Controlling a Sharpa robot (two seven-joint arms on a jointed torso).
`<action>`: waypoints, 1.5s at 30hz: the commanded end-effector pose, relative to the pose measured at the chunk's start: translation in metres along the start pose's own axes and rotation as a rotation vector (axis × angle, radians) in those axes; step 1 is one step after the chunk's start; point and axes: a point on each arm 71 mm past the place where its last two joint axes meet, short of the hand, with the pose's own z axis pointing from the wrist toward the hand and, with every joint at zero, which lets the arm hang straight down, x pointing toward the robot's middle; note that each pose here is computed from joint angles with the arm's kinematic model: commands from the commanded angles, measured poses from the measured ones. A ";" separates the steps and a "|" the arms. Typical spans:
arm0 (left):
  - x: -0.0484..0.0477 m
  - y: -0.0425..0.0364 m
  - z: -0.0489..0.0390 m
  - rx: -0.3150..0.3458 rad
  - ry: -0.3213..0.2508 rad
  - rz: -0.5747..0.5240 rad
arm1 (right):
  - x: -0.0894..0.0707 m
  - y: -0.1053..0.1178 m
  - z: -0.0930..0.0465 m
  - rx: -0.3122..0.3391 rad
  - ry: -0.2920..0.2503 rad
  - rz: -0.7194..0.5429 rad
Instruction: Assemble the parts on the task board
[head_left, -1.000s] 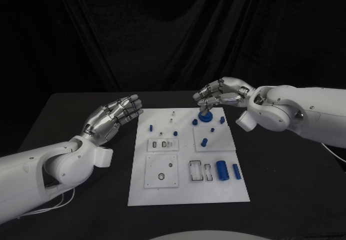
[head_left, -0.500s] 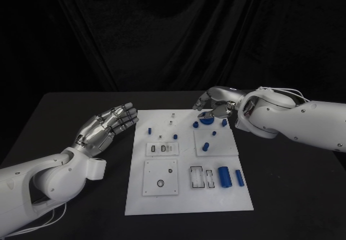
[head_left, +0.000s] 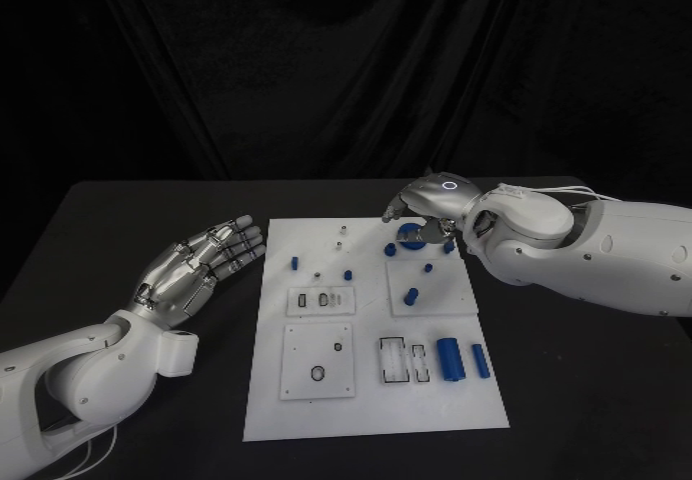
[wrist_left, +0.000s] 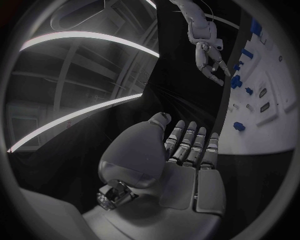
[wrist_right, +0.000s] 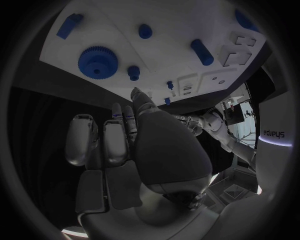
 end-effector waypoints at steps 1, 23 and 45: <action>0.0026 -0.0158 -0.0013 0.210 0.022 -0.020 | -0.001 -0.001 -0.002 0.035 -0.001 -0.075; 0.0036 -0.0147 -0.0004 0.202 0.036 -0.034 | 0.010 0.000 -0.004 0.014 0.056 -0.082; 0.0005 -0.0141 -0.0002 0.187 0.037 -0.044 | 0.014 0.000 -0.003 -0.011 0.049 -0.077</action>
